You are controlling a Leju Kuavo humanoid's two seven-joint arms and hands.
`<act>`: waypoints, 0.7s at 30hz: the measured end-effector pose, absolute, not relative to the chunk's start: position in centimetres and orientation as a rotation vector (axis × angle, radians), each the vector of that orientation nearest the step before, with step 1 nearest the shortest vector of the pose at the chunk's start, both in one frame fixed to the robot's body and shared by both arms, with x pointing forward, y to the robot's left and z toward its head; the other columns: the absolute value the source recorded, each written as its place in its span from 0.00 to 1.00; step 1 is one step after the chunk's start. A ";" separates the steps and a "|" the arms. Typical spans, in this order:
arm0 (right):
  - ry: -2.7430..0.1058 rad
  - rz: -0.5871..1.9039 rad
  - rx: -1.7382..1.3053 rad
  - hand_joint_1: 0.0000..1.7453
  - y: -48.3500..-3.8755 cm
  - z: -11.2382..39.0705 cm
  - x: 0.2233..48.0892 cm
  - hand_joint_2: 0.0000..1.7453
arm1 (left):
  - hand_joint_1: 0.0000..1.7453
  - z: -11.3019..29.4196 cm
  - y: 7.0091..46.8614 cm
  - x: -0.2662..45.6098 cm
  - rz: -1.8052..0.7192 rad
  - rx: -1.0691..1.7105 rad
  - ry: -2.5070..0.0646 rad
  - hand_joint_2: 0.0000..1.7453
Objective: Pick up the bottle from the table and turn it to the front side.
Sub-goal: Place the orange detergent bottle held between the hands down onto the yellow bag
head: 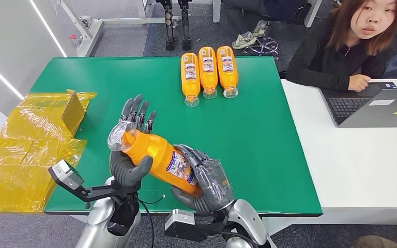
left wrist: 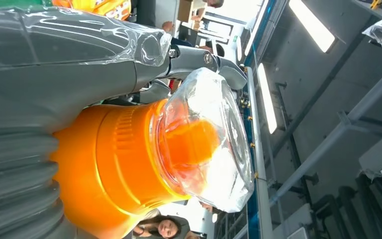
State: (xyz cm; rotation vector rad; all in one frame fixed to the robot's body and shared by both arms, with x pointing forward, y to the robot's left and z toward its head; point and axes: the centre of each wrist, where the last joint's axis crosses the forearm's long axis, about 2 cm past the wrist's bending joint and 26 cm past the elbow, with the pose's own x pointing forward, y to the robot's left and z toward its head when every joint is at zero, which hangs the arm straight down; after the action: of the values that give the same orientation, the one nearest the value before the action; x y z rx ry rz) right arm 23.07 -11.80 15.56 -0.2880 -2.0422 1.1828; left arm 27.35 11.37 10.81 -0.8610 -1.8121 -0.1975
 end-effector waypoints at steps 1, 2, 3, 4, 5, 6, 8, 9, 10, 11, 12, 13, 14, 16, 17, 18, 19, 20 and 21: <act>-2.041 1.183 -0.286 1.00 -11.8 15.6 23.1 1.00 | 0.64 10.8 11.4 27.4 -0.199 -0.857 -1.813 1.00; -2.041 1.183 -0.283 1.00 -11.8 15.6 23.1 1.00 | 0.87 10.8 11.4 27.4 -0.201 -0.853 -1.814 1.00; -2.040 1.182 -0.280 1.00 -11.8 15.6 23.1 1.00 | 0.93 10.8 11.4 27.4 -0.204 -0.847 -1.815 1.00; -2.040 1.181 -0.277 1.00 -11.8 15.6 23.1 1.00 | 0.96 10.8 11.4 27.4 -0.207 -0.842 -1.816 1.00; -2.038 1.180 -0.273 1.00 -11.8 15.6 23.2 1.00 | 0.96 10.8 11.4 27.4 -0.209 -0.837 -1.818 1.00; -2.037 1.179 -0.271 1.00 -11.8 15.6 23.2 1.00 | 0.95 10.8 11.4 27.4 -0.211 -0.833 -1.819 1.00; -2.037 1.178 -0.267 1.00 -11.8 15.6 23.2 1.00 | 0.95 10.8 11.4 27.4 -0.212 -0.829 -1.822 1.00; -2.037 1.177 -0.265 1.00 -11.9 15.6 23.3 1.00 | 0.96 10.8 11.4 27.4 -0.211 -0.829 -1.822 1.00; -2.038 1.176 -0.263 1.00 -11.9 15.6 23.3 1.00 | 0.96 10.8 11.4 27.4 -0.211 -0.828 -1.823 1.00; -2.038 1.174 -0.260 1.00 -11.9 15.6 23.3 1.00 | 0.95 10.8 11.4 27.4 -0.211 -0.828 -1.823 1.00; -2.039 1.172 -0.256 1.00 -12.0 15.5 23.4 1.00 | 0.94 10.8 11.4 27.4 -0.211 -0.827 -1.823 1.00; -2.039 1.170 -0.254 1.00 -12.0 15.4 23.4 1.00 | 0.94 10.8 11.4 27.4 -0.210 -0.827 -1.823 1.00; -2.039 1.169 -0.252 1.00 -12.0 15.4 23.4 1.00 | 0.94 10.8 11.4 27.4 -0.210 -0.826 -1.823 1.00; -2.040 1.168 -0.251 1.00 -12.0 15.3 23.5 1.00 | 0.94 10.8 11.4 27.4 -0.209 -0.824 -1.822 1.00; -2.041 1.168 -0.251 1.00 -12.0 15.2 23.5 1.00 | 0.93 10.8 11.4 27.4 -0.209 -0.822 -1.822 1.00; -2.042 1.167 -0.251 1.00 -12.1 15.1 23.5 1.00 | 0.92 10.7 11.4 27.4 -0.209 -0.820 -1.821 1.00; -2.042 1.166 -0.251 1.00 -12.1 15.1 23.5 1.00 | 0.92 10.7 11.4 27.3 -0.209 -0.817 -1.820 1.00; -2.042 1.165 -0.251 1.00 -12.1 15.0 23.5 1.00 | 0.91 10.7 11.5 27.3 -0.210 -0.814 -1.819 1.00; -2.041 1.162 -0.250 1.00 -12.1 15.0 23.5 1.00 | 0.91 10.7 11.5 27.3 -0.211 -0.812 -1.819 1.00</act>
State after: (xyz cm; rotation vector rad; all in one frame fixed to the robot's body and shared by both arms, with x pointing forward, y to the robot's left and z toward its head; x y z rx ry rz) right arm 23.49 -12.07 14.96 -0.2497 -2.0405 1.1624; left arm 27.32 11.46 10.72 -0.8116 -1.8189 -0.2108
